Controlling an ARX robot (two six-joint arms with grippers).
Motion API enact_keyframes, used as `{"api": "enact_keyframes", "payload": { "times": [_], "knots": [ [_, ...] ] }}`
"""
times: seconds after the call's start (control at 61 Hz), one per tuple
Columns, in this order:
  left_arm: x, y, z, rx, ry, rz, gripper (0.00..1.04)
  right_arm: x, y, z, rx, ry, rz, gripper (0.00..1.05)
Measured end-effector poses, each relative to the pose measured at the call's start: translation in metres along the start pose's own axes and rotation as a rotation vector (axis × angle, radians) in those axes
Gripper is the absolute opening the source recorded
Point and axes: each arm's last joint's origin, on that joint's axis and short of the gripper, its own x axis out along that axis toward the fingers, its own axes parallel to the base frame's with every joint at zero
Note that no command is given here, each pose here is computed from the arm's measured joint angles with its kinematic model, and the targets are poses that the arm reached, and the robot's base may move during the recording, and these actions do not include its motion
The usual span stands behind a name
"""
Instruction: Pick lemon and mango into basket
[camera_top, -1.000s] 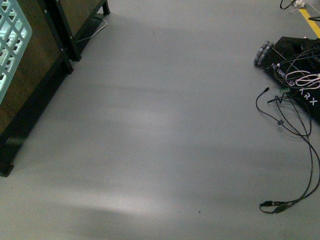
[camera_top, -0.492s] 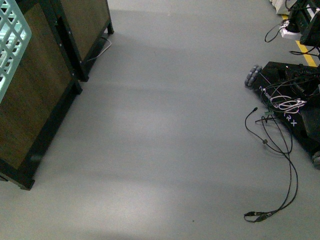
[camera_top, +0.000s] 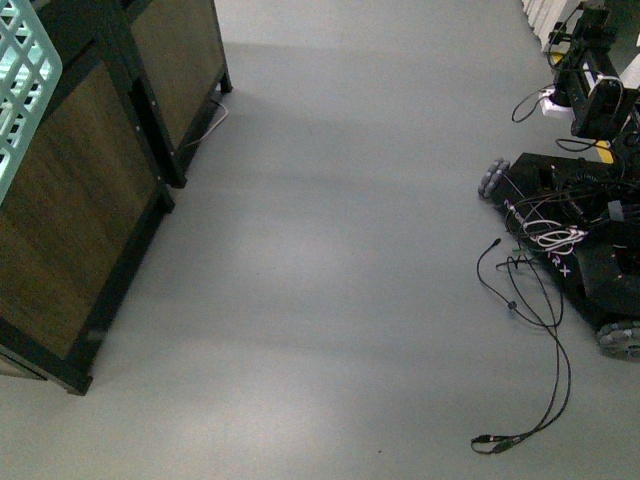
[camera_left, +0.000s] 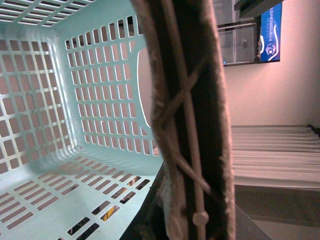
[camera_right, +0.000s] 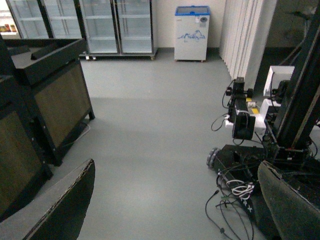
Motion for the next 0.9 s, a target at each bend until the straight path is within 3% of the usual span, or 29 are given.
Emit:
{"api": "enact_keyframes", "payload": {
  "times": [0.902],
  "knots": [
    [-0.001, -0.001, -0.0001, -0.006, 0.001, -0.006, 0.06, 0.0, 0.0, 0.0, 0.0, 0.0, -0.002, 0.96]
  ]
}}
